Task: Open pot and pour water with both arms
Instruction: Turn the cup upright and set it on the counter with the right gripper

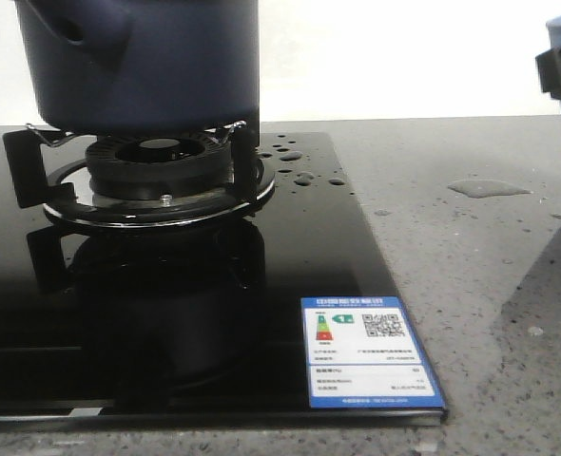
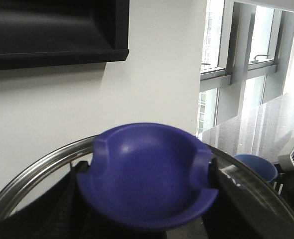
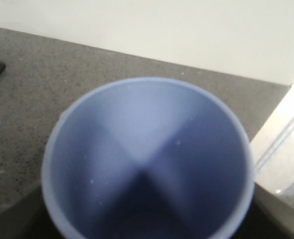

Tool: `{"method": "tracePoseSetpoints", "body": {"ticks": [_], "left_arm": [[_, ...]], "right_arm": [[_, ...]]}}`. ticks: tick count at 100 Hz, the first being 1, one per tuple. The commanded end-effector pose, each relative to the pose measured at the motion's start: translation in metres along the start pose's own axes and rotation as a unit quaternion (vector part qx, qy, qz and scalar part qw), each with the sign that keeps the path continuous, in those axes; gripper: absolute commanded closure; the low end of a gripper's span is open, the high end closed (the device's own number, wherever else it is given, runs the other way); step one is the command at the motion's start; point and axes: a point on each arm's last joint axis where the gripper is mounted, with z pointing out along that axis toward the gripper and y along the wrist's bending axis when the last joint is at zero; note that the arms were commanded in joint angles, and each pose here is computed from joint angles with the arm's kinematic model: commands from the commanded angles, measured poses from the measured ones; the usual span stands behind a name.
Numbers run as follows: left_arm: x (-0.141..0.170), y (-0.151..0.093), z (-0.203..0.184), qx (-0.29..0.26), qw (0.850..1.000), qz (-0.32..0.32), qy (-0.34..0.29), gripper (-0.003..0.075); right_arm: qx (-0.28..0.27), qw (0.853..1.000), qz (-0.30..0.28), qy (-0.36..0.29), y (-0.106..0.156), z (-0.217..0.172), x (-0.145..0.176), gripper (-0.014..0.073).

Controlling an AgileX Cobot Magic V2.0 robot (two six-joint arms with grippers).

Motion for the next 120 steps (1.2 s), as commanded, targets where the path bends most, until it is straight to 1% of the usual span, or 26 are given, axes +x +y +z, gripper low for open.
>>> {"method": "tracePoseSetpoints", "body": {"ticks": [1, 15, 30, 37, 44, 51, 52, 53, 56, 61, 67, 79, 90, 102, 110, 120], "left_arm": [[-0.017, -0.007, -0.003, 0.023, 0.999, -0.022, -0.041, 0.0346], [-0.017, -0.009, -0.003, 0.031, 0.998, -0.024, -0.043, 0.0346], [-0.018, -0.011, -0.003, 0.045, 0.997, -0.029, -0.047, 0.0346], [-0.018, -0.013, -0.003, 0.055, 0.997, -0.029, -0.048, 0.0346], [-0.018, -0.015, -0.003, 0.064, 0.996, -0.029, -0.048, 0.0346], [-0.018, -0.015, -0.003, 0.067, 0.996, -0.029, -0.048, 0.0346], [-0.018, -0.015, -0.003, 0.067, 0.996, -0.029, -0.048, 0.0346], [-0.018, -0.015, -0.003, 0.067, 0.996, -0.029, -0.048, 0.0346], [-0.018, -0.015, -0.003, 0.067, 0.996, -0.029, -0.048, 0.0346], [-0.018, -0.015, -0.003, 0.067, 0.996, -0.029, -0.048, 0.0346], [-0.018, -0.015, -0.003, 0.067, 0.996, -0.029, -0.048, 0.0346], [-0.018, -0.015, -0.003, 0.067, 0.996, -0.029, -0.048, 0.0346], [-0.018, -0.013, -0.003, 0.056, 0.997, -0.029, -0.048, 0.0346], [-0.013, -0.002, 0.004, 0.025, 0.998, -0.040, -0.037, 0.0346], [-0.005, 0.007, 0.013, 0.017, 0.998, -0.055, -0.020, 0.0346], [0.005, 0.016, 0.029, 0.021, 0.997, -0.071, 0.003, 0.0346]], "right_arm": [[0.021, 0.999, 0.031, -0.030, -0.003, 0.002, -0.011, 0.0369], [0.020, 0.997, 0.077, -0.024, 0.000, 0.007, -0.007, 0.0368], [0.019, 0.996, 0.081, -0.022, 0.001, 0.007, -0.007, 0.0362], [0.019, 0.996, 0.083, -0.022, 0.001, 0.007, -0.007, 0.0326], [0.019, 0.996, 0.089, -0.023, 0.001, 0.007, -0.007, 0.0248], [0.020, 0.994, 0.104, -0.024, 0.000, 0.007, -0.007, 0.0140], [0.022, 0.994, 0.108, -0.025, 0.000, 0.007, -0.007, 0.0106], [0.022, 0.993, 0.109, -0.025, 0.000, 0.007, -0.007, 0.0106], [0.022, 0.993, 0.109, -0.025, 0.000, 0.007, -0.007, 0.0048], [0.023, 0.993, 0.111, -0.024, 0.000, 0.007, -0.007, -0.0020], [0.025, 0.993, 0.113, -0.023, -0.001, 0.007, -0.006, -0.0072], [0.026, 0.992, 0.118, -0.030, -0.002, 0.006, -0.010, -0.0071], [0.021, 0.989, 0.136, -0.054, -0.006, -0.002, -0.023, -0.0071], [0.009, 0.983, 0.159, -0.089, -0.013, -0.014, -0.041, -0.0071], [0.001, 0.979, 0.173, -0.109, -0.017, -0.021, -0.051, -0.0071], [-0.018, 0.979, 0.158, -0.126, -0.020, -0.031, -0.062, -0.0071]]}}
